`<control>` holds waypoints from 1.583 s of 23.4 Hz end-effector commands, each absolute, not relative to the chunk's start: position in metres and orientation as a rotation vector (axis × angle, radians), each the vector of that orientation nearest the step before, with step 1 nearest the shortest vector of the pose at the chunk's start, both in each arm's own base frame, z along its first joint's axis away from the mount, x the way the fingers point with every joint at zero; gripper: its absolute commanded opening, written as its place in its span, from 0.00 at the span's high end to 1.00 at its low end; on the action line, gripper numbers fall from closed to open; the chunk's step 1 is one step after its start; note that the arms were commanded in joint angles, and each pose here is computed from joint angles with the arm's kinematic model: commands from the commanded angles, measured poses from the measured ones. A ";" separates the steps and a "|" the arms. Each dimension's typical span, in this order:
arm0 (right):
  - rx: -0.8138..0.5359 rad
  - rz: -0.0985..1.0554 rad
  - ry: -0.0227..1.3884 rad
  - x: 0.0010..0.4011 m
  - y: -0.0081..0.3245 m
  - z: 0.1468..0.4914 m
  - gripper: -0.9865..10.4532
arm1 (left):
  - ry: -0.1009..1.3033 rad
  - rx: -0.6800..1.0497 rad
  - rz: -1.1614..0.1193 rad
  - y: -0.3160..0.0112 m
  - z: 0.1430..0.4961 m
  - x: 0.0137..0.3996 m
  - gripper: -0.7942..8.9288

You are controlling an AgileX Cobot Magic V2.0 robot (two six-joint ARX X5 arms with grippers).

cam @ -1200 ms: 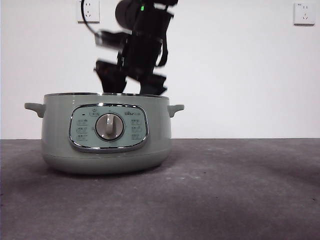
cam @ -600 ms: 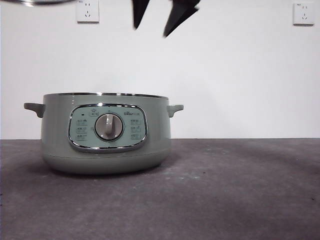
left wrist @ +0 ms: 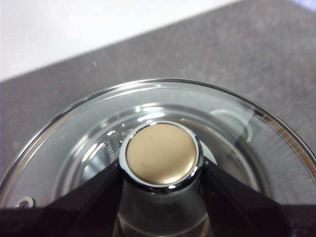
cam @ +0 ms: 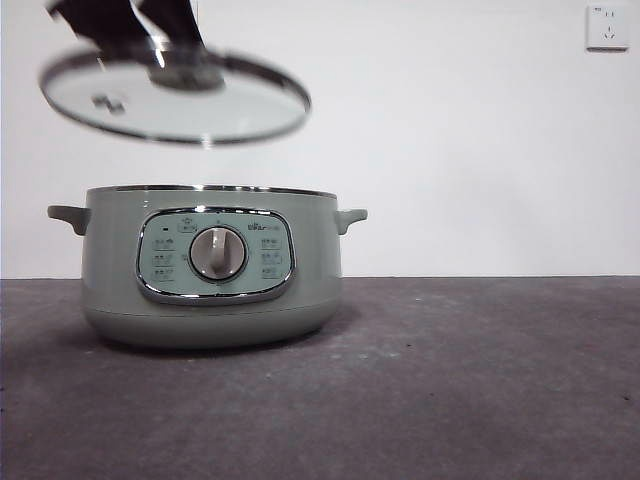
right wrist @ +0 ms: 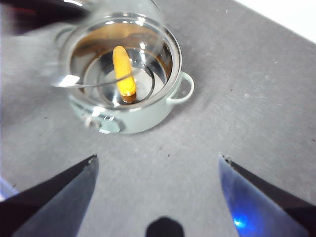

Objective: Pick up the corn,open the lid,put the corn in the pot,close the lid

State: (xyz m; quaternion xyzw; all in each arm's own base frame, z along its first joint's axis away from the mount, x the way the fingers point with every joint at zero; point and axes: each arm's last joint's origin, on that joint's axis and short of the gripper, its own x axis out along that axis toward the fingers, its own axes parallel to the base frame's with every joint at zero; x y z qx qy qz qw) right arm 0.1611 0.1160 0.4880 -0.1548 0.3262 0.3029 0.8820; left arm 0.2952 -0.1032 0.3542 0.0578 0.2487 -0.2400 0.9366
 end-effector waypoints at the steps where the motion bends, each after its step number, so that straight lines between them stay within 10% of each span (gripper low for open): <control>1: -0.298 0.628 0.654 0.128 0.093 0.491 0.56 | 0.457 0.117 -0.497 -0.108 0.352 0.307 0.93; 10: -0.212 0.624 0.486 0.064 0.046 0.505 0.56 | 0.553 0.136 -0.527 -0.132 0.312 0.333 0.93; 37: -0.208 0.624 0.468 0.058 0.042 0.506 0.56 | 0.638 0.203 -0.471 -0.132 0.301 0.331 0.93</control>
